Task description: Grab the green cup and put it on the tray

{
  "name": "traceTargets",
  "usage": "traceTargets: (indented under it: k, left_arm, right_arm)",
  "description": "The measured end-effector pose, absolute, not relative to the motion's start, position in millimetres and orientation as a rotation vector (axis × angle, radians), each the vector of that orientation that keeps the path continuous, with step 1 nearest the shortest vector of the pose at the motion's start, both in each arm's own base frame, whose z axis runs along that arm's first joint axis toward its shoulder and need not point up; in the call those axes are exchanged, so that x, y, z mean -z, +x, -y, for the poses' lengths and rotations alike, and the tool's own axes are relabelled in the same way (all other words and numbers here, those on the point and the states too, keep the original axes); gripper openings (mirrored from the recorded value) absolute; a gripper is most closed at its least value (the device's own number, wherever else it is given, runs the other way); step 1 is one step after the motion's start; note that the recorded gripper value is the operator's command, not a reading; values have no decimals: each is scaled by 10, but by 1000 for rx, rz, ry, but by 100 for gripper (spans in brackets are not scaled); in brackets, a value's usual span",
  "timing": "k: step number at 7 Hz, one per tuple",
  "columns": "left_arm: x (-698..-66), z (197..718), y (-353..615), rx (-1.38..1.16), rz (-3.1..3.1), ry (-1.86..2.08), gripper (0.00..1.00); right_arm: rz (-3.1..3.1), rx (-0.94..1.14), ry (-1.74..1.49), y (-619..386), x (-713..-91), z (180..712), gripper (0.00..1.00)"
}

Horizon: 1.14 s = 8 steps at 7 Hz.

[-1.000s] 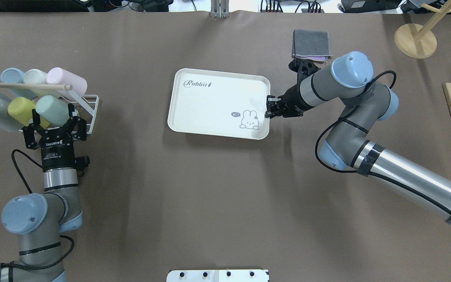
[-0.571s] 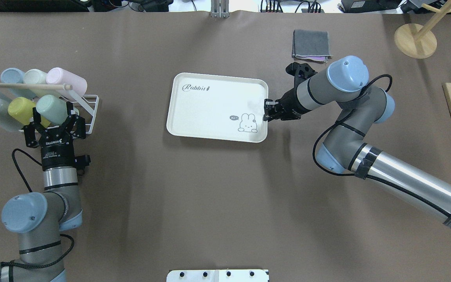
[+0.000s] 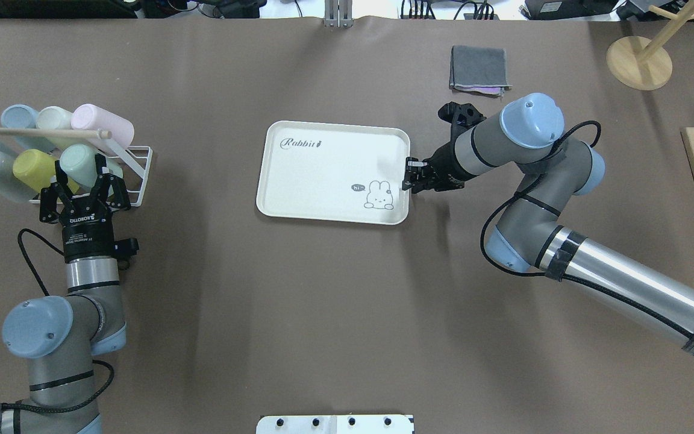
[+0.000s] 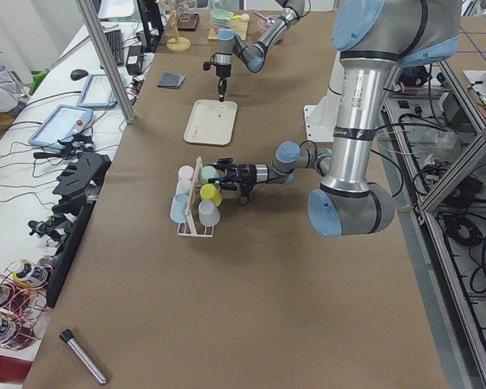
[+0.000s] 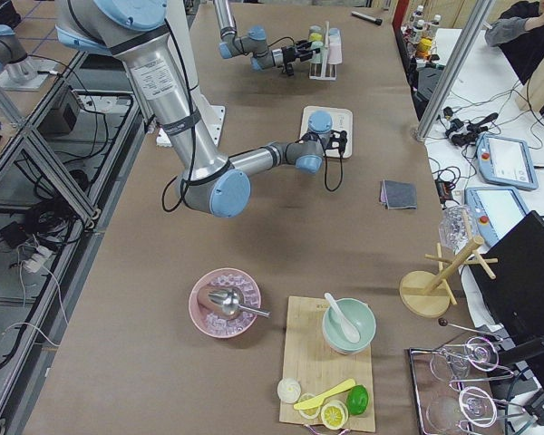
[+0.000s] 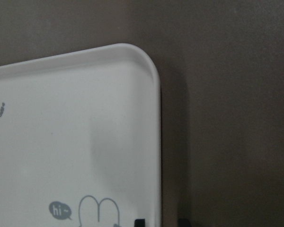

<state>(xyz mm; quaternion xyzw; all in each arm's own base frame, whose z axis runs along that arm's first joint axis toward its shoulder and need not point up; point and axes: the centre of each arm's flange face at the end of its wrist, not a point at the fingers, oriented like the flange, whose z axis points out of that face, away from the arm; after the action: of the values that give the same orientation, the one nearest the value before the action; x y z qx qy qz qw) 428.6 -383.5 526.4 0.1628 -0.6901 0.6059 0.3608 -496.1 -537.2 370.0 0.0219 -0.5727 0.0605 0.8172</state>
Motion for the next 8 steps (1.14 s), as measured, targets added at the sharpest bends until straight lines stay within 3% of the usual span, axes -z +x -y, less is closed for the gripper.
traceTargets:
  k: [1, 5, 8]
  left_arm:
    - [-5236, 3846, 4237, -1565, 1784, 408, 41]
    - [-4984, 3814, 3949, -1586, 1836, 393, 40]
    - [-4759, 3742, 3744, -1606, 1851, 371, 41]
  right_arm:
    - [1224, -136, 45, -4869, -3697, 5435, 100]
    - [1242, -253, 76, -3566, -3628, 6221, 100]
    - [1093, -251, 202, -2183, -4106, 6540, 100]
